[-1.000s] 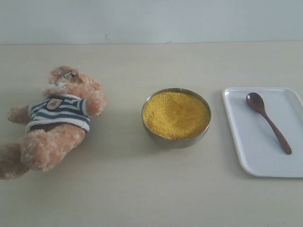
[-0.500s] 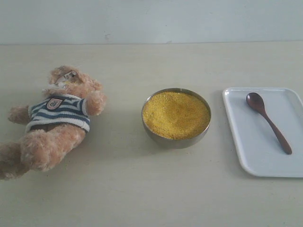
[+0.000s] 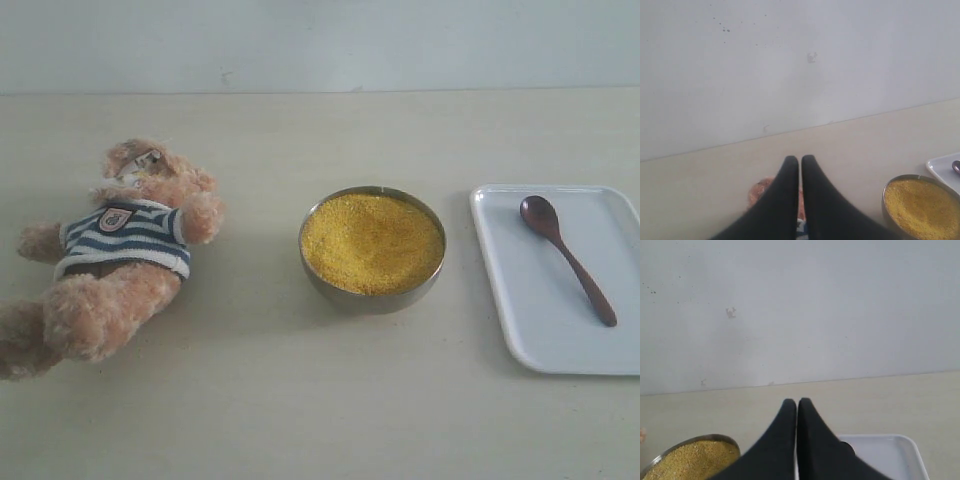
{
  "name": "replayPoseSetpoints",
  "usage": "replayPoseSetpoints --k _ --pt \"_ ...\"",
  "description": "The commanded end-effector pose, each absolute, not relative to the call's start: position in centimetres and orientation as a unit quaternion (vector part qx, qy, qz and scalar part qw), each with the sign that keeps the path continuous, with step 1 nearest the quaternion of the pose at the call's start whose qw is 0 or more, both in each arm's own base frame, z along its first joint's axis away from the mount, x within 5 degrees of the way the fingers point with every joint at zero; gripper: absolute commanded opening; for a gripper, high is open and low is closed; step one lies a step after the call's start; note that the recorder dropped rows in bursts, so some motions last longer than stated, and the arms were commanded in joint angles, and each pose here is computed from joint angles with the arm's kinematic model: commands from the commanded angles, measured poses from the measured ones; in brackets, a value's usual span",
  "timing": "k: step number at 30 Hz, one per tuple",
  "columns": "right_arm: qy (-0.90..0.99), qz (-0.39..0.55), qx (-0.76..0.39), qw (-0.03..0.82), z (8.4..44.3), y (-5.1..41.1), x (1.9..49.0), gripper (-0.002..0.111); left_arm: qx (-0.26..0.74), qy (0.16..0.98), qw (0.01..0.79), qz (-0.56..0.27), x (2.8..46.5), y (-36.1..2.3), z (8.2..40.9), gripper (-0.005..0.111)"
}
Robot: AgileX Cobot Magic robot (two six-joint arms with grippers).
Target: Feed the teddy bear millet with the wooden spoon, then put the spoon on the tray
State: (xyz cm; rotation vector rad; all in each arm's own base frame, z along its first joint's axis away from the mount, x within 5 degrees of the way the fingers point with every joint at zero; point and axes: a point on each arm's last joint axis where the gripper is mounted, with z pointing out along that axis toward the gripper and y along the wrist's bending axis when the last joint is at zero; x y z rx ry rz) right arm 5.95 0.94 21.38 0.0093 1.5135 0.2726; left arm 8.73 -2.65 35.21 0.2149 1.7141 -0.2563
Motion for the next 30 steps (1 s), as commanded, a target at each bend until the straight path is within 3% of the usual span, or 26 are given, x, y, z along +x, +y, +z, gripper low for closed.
replayPoseSetpoints --k 1,8,16,30 --pt "0.681 0.104 -0.012 0.725 21.3 0.9 5.9 0.000 0.093 0.749 0.647 -0.109 8.6 -2.6 35.2 0.004" --pt "0.690 0.080 -0.047 0.718 21.1 1.1 5.9 0.000 0.093 0.748 0.648 -0.109 8.6 -2.6 35.3 0.004" --pt "0.779 0.068 -0.018 0.623 18.6 0.6 5.5 0.000 0.093 0.749 0.647 -0.109 8.6 -2.6 35.2 0.004" --pt "0.781 0.042 -0.059 0.620 18.5 0.7 5.4 0.000 0.092 0.747 0.649 -0.108 8.6 -2.6 35.3 0.004"
